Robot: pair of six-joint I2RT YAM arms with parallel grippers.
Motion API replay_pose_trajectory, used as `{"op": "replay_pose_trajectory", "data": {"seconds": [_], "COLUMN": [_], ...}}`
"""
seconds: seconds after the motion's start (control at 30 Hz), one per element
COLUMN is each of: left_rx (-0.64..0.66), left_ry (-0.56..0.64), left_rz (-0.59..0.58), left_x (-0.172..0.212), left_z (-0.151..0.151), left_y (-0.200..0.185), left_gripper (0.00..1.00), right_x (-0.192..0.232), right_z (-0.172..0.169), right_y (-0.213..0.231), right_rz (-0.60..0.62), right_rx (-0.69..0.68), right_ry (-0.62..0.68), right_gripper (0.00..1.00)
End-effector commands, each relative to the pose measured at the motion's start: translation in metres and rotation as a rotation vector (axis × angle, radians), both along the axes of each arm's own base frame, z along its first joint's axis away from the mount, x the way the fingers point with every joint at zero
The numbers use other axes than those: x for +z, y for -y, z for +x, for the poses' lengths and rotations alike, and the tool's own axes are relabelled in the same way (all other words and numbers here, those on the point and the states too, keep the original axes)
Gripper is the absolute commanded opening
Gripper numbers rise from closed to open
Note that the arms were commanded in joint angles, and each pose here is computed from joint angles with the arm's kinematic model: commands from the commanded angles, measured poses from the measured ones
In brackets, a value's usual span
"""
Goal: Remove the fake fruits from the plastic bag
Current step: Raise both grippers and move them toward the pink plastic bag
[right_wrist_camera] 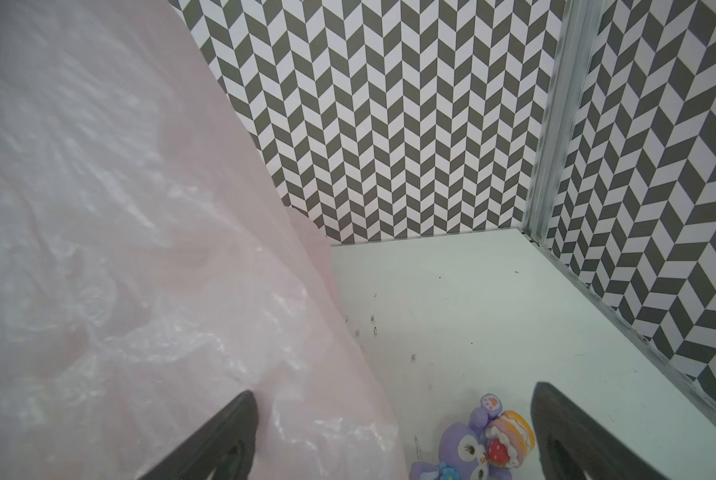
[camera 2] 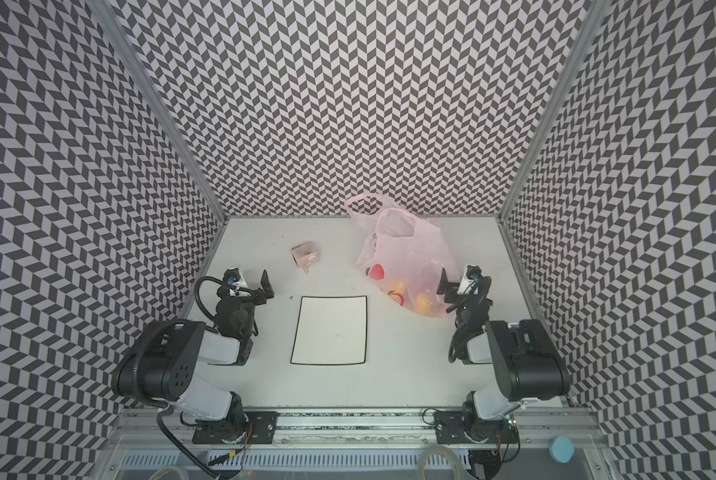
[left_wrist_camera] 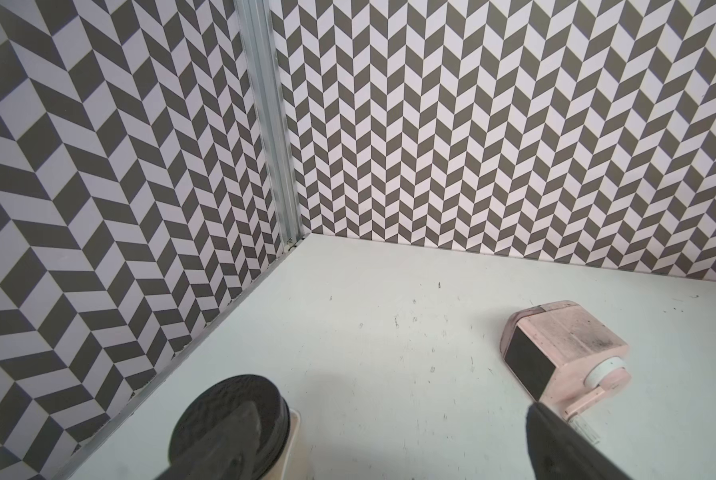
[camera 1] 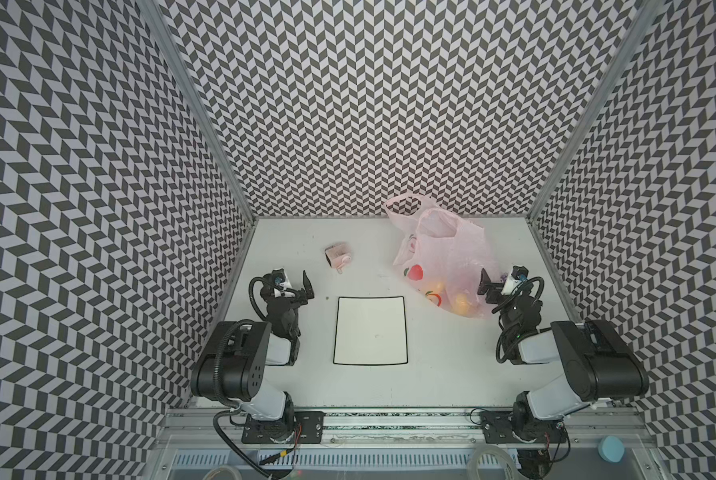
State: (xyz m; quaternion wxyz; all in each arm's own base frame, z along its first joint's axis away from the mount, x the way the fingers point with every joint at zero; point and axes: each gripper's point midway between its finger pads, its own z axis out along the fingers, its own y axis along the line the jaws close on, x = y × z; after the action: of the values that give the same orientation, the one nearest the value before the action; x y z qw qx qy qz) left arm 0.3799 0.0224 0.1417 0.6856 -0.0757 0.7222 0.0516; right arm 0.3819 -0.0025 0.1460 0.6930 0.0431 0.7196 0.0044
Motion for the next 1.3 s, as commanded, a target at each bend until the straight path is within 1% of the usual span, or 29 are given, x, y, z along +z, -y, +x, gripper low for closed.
{"op": "replay_pose_trajectory", "data": {"seconds": [0.0,0.53,0.7,0.77,0.87,0.97,1.07,1.1,1.17,1.27], "left_rx": [-0.003,-0.003,-0.005,-0.019,-0.016,-0.049,-0.109,-0.138,-0.230,-0.394], "left_ry": [0.027,0.027,0.031,0.055,0.054,0.098,0.118,0.111,0.091,0.085], "left_rz": [0.005,0.005,0.005,0.015,0.023,0.037,0.044,0.048,0.058,0.051], "left_x": [0.006,0.006,0.007,0.015,0.035,0.068,0.098,0.104,0.118,0.134], "left_z": [-0.002,-0.002,-0.003,-0.007,-0.009,-0.012,-0.007,-0.004,0.005,0.012], "left_y": [0.001,0.001,0.001,0.004,0.005,0.013,0.023,0.028,0.044,0.074], "left_gripper": [1.00,1.00,1.00,1.00,1.00,1.00,1.00,1.00,1.00,1.00], "right_x": [0.011,0.011,0.020,0.020,0.041,0.068,0.084,0.090,0.102,0.121], "right_z": [-0.001,-0.001,-0.003,-0.013,-0.018,-0.020,-0.018,-0.017,-0.015,-0.019], "right_y": [-0.002,-0.002,-0.004,-0.003,0.003,0.013,0.015,0.008,-0.019,-0.053], "right_rz": [-0.008,-0.009,-0.005,-0.004,0.008,0.084,0.188,0.201,0.189,0.254], "right_rx": [0.003,0.004,0.021,0.015,-0.018,-0.072,-0.092,-0.058,0.094,0.284], "right_ry": [0.050,0.051,0.085,0.077,0.097,0.097,0.013,-0.015,-0.101,-0.161], "right_gripper": [1.00,0.99,1.00,0.99,0.99,0.99,1.00,1.00,1.00,0.98]}}
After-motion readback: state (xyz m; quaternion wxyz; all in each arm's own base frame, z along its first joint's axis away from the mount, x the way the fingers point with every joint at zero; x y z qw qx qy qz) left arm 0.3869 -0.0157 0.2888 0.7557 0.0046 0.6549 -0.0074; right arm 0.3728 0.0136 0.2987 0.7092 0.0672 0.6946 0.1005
